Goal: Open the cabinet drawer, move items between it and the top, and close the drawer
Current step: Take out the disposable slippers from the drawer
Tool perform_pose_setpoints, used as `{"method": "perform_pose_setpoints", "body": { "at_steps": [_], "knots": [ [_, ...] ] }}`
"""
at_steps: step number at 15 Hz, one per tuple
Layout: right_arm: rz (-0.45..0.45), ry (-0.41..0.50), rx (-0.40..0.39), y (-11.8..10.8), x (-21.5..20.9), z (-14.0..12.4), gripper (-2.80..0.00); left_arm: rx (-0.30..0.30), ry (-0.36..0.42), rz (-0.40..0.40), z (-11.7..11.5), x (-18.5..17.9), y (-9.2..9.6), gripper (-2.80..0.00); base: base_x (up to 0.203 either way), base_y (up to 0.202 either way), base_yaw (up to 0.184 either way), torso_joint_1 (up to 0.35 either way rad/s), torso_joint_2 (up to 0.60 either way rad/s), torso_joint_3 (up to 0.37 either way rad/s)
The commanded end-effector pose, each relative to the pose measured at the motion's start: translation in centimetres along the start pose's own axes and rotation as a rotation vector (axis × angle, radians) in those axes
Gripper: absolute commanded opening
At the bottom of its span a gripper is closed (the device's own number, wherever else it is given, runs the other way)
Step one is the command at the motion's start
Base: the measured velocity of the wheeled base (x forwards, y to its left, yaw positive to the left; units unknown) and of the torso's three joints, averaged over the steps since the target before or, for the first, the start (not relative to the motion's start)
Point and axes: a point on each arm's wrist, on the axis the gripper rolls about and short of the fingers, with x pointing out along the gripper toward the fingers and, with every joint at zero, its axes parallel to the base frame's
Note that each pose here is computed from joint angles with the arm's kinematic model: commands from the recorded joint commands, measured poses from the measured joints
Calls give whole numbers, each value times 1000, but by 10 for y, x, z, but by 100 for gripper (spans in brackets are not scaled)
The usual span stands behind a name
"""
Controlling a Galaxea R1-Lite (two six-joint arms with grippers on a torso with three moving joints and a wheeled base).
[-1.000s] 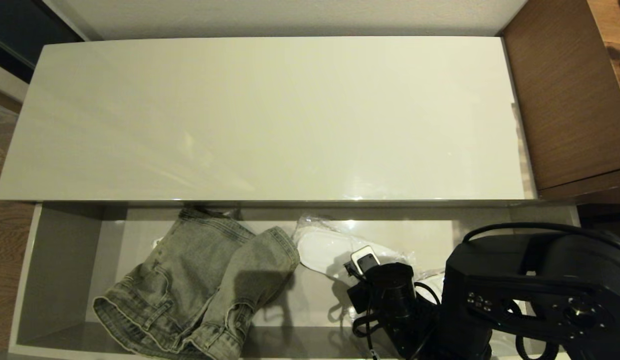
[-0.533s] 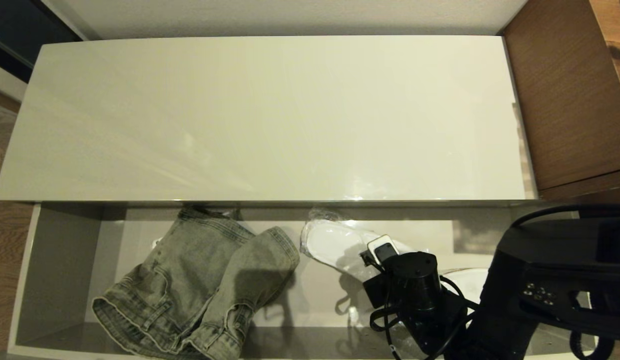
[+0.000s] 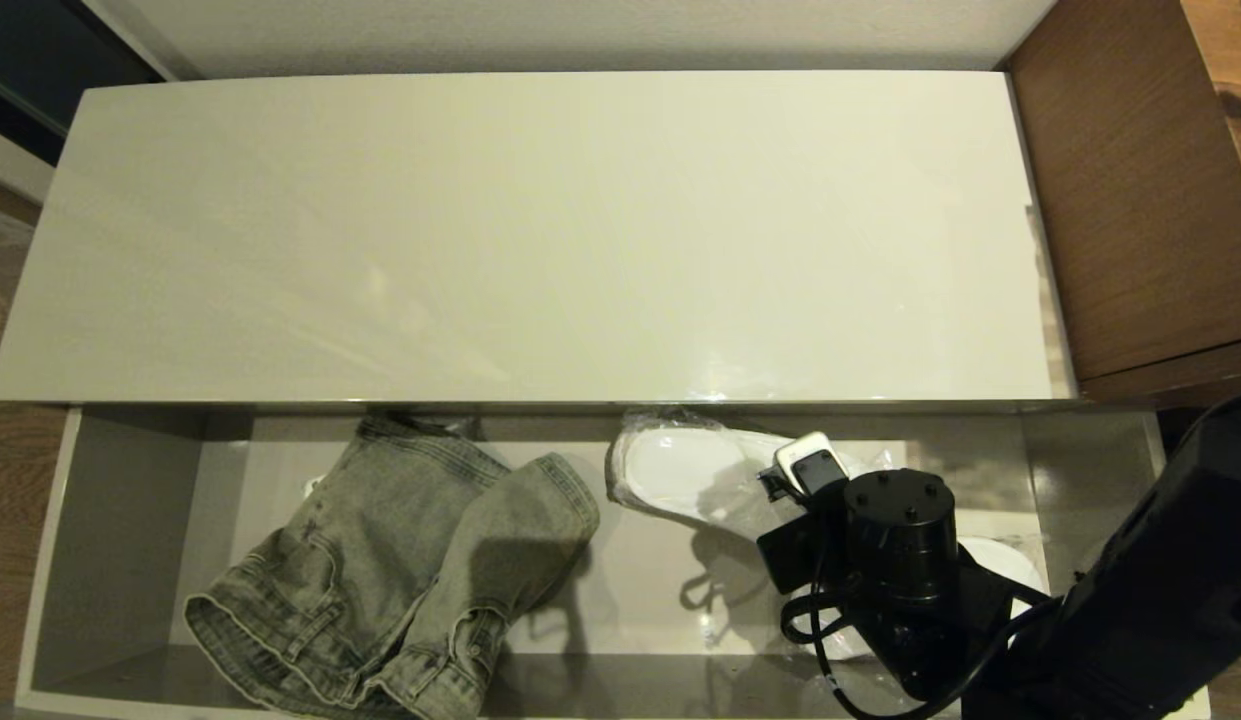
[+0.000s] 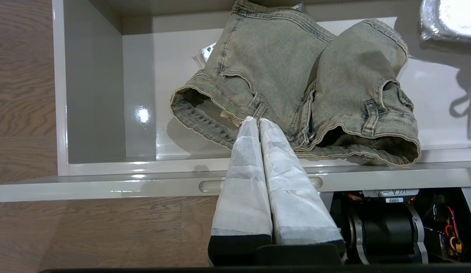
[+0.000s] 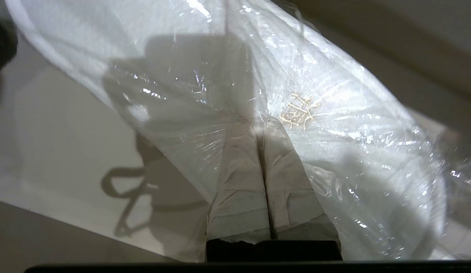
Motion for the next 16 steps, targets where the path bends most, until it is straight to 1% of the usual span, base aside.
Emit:
{"method": "perform_pose_setpoints", "body": {
  "at_steps": [1,5,7,8,9,10,12,14,16],
  "knots": [
    [-26,-81,49,-19,-17,33,-280,0,0,0,0,0,0,-280,0,0,0,0,0,0],
    [-52,-129,84,-52,-48,74,-280,0,0,0,0,0,0,-280,0,0,0,0,0,0],
    [-52,-115,77,-56,-52,80,-280,0,0,0,0,0,0,-280,0,0,0,0,0,0],
    [-54,-117,79,-62,-61,86,-280,0,0,0,0,0,0,-280,0,0,0,0,0,0],
    [-62,-138,93,-74,-77,98,-280,0,0,0,0,0,0,-280,0,0,0,0,0,0],
    [-67,-139,96,-86,-94,108,-280,0,0,0,0,0,0,-280,0,0,0,0,0,0],
    [-69,-104,84,-104,-119,125,-280,0,0,0,0,0,0,-280,0,0,0,0,0,0],
    [-76,-79,74,-113,-134,132,-280,0,0,0,0,0,0,-280,0,0,0,0,0,0],
    [-79,-74,70,-116,-144,134,-280,0,0,0,0,0,0,-280,0,0,0,0,0,0]
  ]
}}
